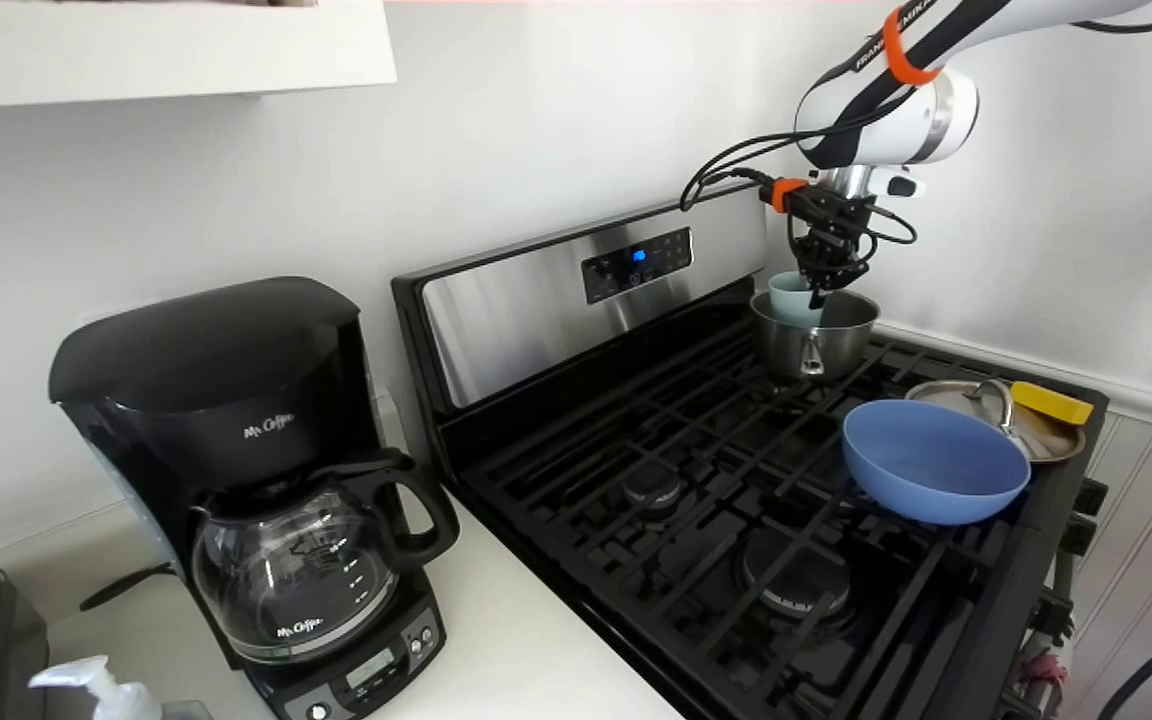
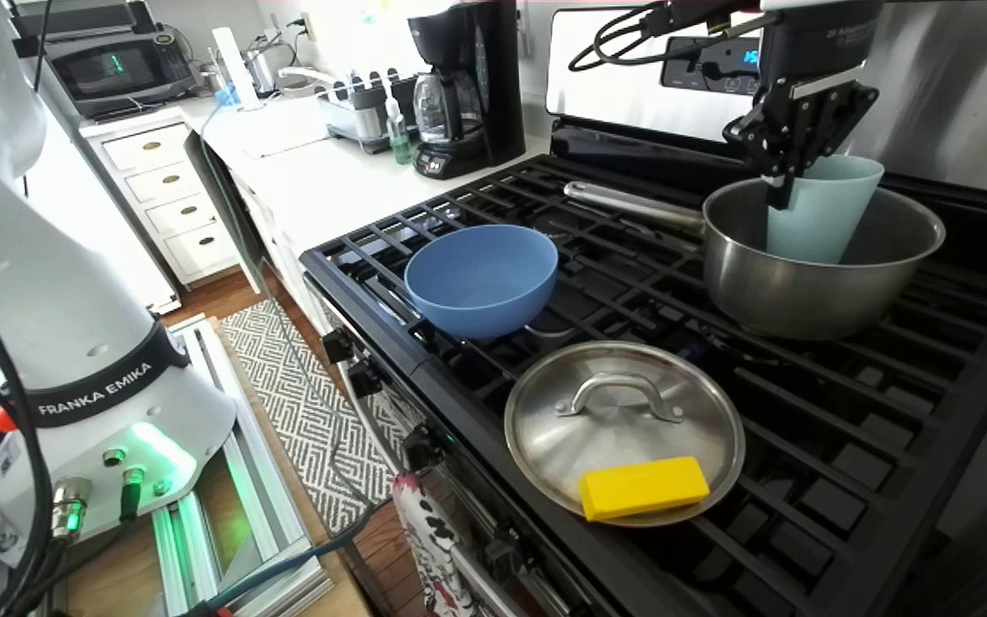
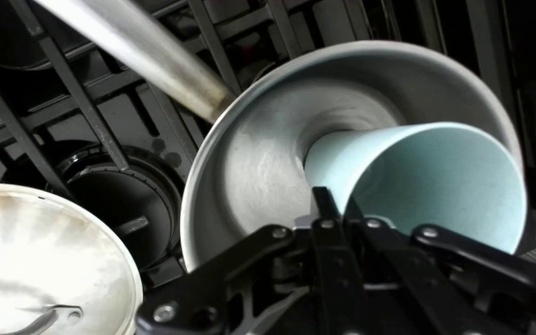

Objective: Put the blue cup in the blue bowl

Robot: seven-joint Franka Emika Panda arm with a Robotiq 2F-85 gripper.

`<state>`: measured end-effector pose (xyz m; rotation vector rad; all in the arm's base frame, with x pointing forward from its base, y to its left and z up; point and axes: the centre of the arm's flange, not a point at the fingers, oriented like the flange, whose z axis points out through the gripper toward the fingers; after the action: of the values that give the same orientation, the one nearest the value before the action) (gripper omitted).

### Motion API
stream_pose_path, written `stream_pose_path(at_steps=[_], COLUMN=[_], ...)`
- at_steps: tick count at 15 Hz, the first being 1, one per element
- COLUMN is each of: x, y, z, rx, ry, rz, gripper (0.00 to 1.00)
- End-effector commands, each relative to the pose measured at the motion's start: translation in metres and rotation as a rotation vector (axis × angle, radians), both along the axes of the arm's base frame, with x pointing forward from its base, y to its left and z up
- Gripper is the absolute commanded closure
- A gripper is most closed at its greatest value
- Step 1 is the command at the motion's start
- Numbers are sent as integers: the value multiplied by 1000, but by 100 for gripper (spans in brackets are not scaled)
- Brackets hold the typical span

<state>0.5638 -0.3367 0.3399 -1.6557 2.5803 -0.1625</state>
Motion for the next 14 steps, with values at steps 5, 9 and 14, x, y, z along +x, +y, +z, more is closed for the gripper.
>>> stream_pose_path(at_steps=[5,9,14], x=[-33,-72,-128], y=[40,60,94], z=[48,88,124], rx=[-84,-68,-50], ry=[-47,-84,-112], rz=[83,199,348], gripper=[99,99,99])
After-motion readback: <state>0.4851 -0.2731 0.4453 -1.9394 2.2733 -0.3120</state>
